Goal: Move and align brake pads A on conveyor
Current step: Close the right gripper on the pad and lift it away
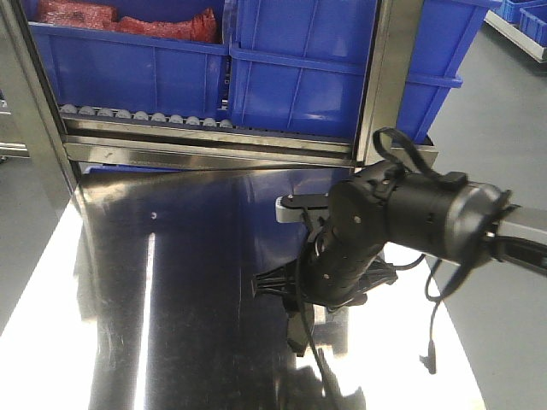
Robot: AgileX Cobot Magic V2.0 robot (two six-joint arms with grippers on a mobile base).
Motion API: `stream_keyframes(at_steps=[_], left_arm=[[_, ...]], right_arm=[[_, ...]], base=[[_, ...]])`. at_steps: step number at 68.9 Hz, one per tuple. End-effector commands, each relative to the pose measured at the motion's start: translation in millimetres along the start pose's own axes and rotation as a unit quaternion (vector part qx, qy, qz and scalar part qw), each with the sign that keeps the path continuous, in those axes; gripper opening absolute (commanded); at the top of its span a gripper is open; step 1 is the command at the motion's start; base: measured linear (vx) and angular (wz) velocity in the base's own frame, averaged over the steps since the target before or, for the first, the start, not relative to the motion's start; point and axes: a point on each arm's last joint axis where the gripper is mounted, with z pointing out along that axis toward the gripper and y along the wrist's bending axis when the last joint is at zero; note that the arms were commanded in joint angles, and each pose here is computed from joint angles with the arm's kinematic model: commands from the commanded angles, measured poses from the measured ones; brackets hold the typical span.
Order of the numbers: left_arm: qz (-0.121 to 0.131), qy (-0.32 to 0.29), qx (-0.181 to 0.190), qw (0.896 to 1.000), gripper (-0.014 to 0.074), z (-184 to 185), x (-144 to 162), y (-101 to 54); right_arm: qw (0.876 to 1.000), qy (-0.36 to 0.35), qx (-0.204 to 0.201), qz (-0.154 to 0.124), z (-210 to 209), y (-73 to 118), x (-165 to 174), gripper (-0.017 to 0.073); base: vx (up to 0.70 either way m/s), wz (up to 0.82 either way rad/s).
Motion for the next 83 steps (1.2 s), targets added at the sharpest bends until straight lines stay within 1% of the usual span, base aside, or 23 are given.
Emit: stream_keyframes(at_steps=[1, 4, 10, 20, 28, 32, 38, 43, 50, 60, 73, 79, 83], left_arm=[[-0.001, -0.05, 0.021, 0.999, -0.0006, -2.9, -15.9, -4.4], [0.0, -0.05, 0.021, 0.999, -0.0006, -2.9, -15.9, -4.5], [0.0, -0.05, 0.021, 0.999, -0.0006, -2.9, -15.9, -4.5], [0.0, -0.05, 0.021, 0.999, -0.0006, -2.9, -15.9, -4.5], [0.0, -0.05, 0.021, 0.999, -0.0006, -2.9, -15.8, -4.4], [0.0, -0.05, 0.021, 0.999, -0.0006, -2.9, -15.8, -4.4], [0.0, -0.05, 0.021, 0.999, -0.0006, -2.9, -15.8, -4.4], [0.0, -0.05, 0.021, 0.999, -0.0006, -2.9, -15.8, -4.4], [0.0, -0.05, 0.021, 0.999, -0.0006, -2.9, -15.8, -4.4], [0.0, -0.05, 0.021, 0.999, -0.0006, -2.9, -15.8, -4.4], [0.0, -0.049, 0.02, 0.999, -0.0006, -2.8, -15.6, -4.3], [0.0, -0.049, 0.02, 0.999, -0.0006, -2.8, -15.6, -4.3], [0.0, -0.048, 0.02, 0.999, -0.0006, -2.8, -15.5, -4.3]], right_arm=[[1.0, -0.024, -0.012, 0.013, -14.6, 5.5, -11.2, 0.0398], [0.999, -0.022, -0.012, 0.025, -11.1, 6.8, -14.0, 0.0402], [0.999, -0.023, -0.013, 0.038, -7.1, 9.1, -19.1, 0.0407], [0.999, -0.016, -0.011, 0.048, 2.0, 11.2, -24.1, 0.043], [0.999, -0.012, -0.009, 0.049, 9.2, 12.8, -27.5, 0.0453], [0.999, -0.008, -0.006, 0.053, 12.6, 10.8, -28.5, 0.0459], [0.997, 0.002, -0.005, 0.074, 17.9, 3.7, -30.9, 0.046], [0.997, 0.008, -0.007, 0.081, 21.3, 0.0, -32.2, 0.046], [0.997, 0.009, -0.003, 0.077, 25.3, -0.7, -32.7, 0.046], [0.997, 0.003, -0.006, 0.077, 30.5, 0.5, -34.3, 0.0458], [0.997, 0.013, 0.004, 0.074, 40.6, -0.5, -34.6, 0.0454], [0.997, 0.022, 0.01, 0.071, 42.9, 0.0, -37.1, 0.0433], [0.997, 0.022, 0.015, 0.068, 42.2, 0.4, -40.0, 0.0403]], base=[[0.0, 0.0], [0.0, 0.0], [0.0, 0.0], [0.0, 0.0], [0.0, 0.0], [0.0, 0.0], [0.0, 0.0], [0.0, 0.0], [0.0, 0.0], [0.0, 0.0], [0.0, 0.0], [0.0, 0.0], [0.0, 0.0]])
